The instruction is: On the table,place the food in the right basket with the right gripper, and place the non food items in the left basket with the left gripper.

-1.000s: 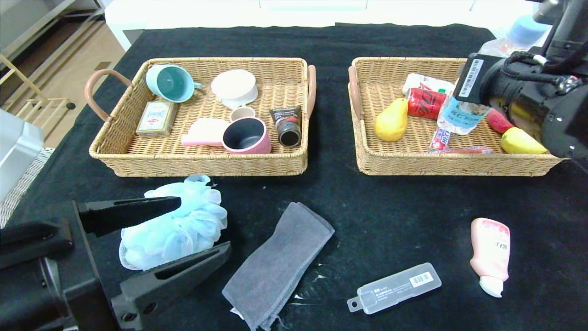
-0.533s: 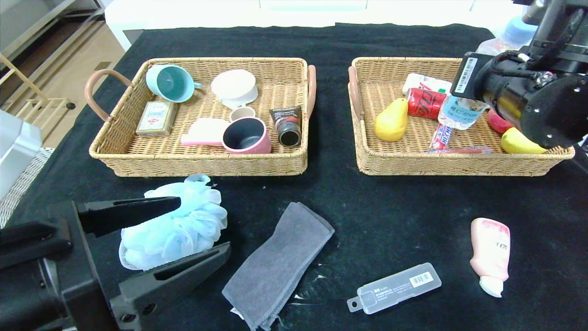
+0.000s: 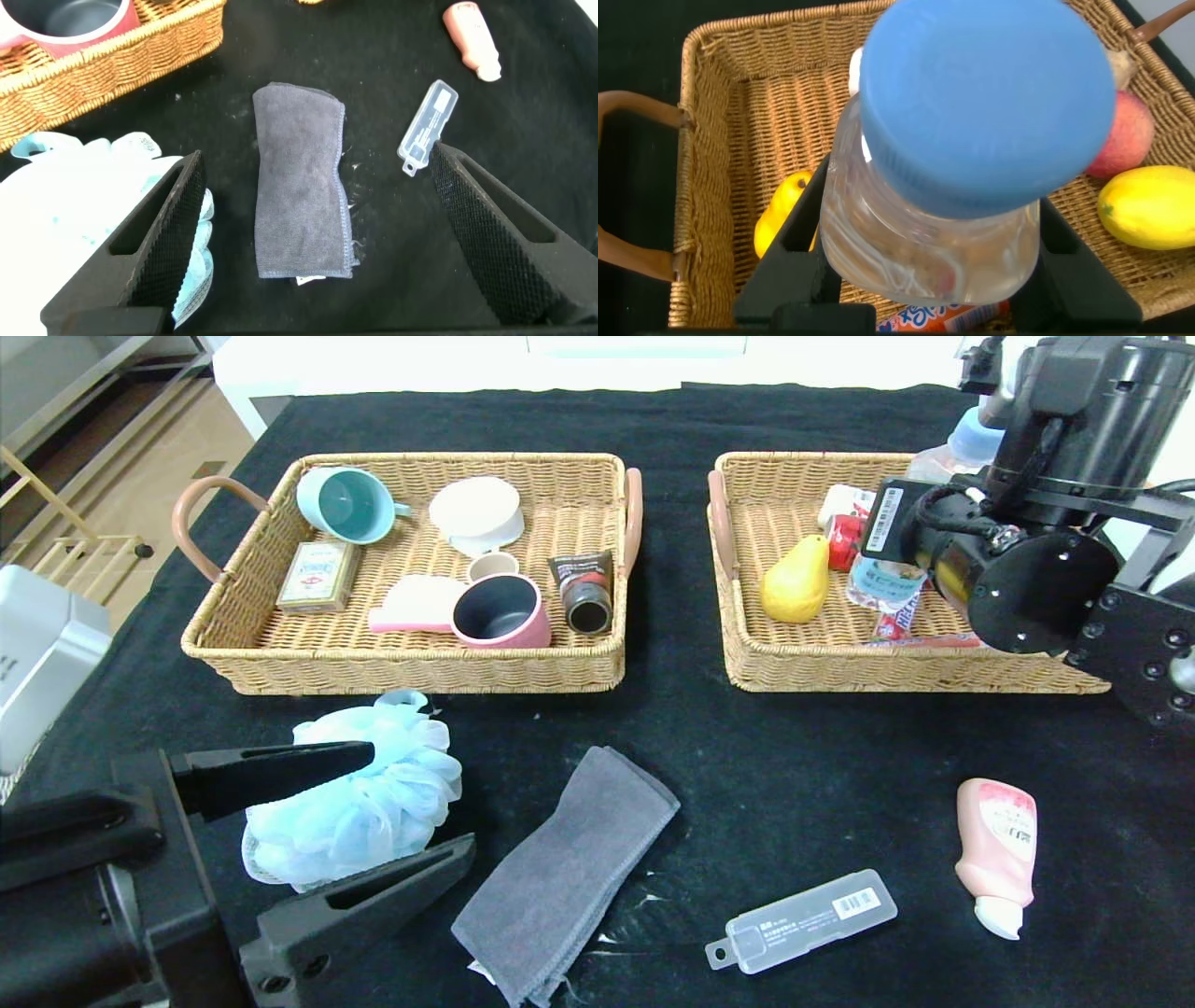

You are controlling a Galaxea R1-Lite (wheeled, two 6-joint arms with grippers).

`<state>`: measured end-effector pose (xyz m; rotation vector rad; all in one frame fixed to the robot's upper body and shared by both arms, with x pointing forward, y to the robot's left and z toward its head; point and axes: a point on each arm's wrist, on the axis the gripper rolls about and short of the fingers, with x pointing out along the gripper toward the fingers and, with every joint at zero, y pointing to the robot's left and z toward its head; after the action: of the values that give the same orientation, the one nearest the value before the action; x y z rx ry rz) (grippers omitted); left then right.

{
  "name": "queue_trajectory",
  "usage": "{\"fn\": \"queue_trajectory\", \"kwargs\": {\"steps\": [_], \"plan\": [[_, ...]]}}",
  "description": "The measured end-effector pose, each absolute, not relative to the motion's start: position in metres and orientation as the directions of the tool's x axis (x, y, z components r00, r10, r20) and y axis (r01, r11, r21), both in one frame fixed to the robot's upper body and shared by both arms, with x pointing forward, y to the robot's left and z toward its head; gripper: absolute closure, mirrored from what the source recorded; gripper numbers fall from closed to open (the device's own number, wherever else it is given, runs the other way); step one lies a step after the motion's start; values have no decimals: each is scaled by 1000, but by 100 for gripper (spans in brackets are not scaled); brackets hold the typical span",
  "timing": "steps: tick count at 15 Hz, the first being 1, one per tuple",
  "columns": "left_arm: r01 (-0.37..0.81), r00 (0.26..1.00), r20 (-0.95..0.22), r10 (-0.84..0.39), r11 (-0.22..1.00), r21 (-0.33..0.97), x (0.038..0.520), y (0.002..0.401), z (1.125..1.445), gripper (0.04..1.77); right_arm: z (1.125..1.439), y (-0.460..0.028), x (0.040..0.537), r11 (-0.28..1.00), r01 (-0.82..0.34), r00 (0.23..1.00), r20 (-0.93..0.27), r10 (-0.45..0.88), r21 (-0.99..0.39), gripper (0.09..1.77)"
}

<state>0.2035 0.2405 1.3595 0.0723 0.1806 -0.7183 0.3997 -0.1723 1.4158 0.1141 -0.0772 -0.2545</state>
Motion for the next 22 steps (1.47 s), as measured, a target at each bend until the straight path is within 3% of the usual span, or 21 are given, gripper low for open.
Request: {"fn": "queue_trajectory", "kwargs": {"steps": [8,13,22], "plan": [[661,737,-190,-648,751,3,204,240,1359,9,1413,-166,410,962,240,965,73,-251,133,86],[661,737,-191,-648,750,4,204,240,1359,9,1411,-165,413,961,243,965,68,-253,129,51],[661,736,-198,-647,751,3,205,239,1358,9,1408,-164,407,965,236,968,53,-243,113,27]]}}
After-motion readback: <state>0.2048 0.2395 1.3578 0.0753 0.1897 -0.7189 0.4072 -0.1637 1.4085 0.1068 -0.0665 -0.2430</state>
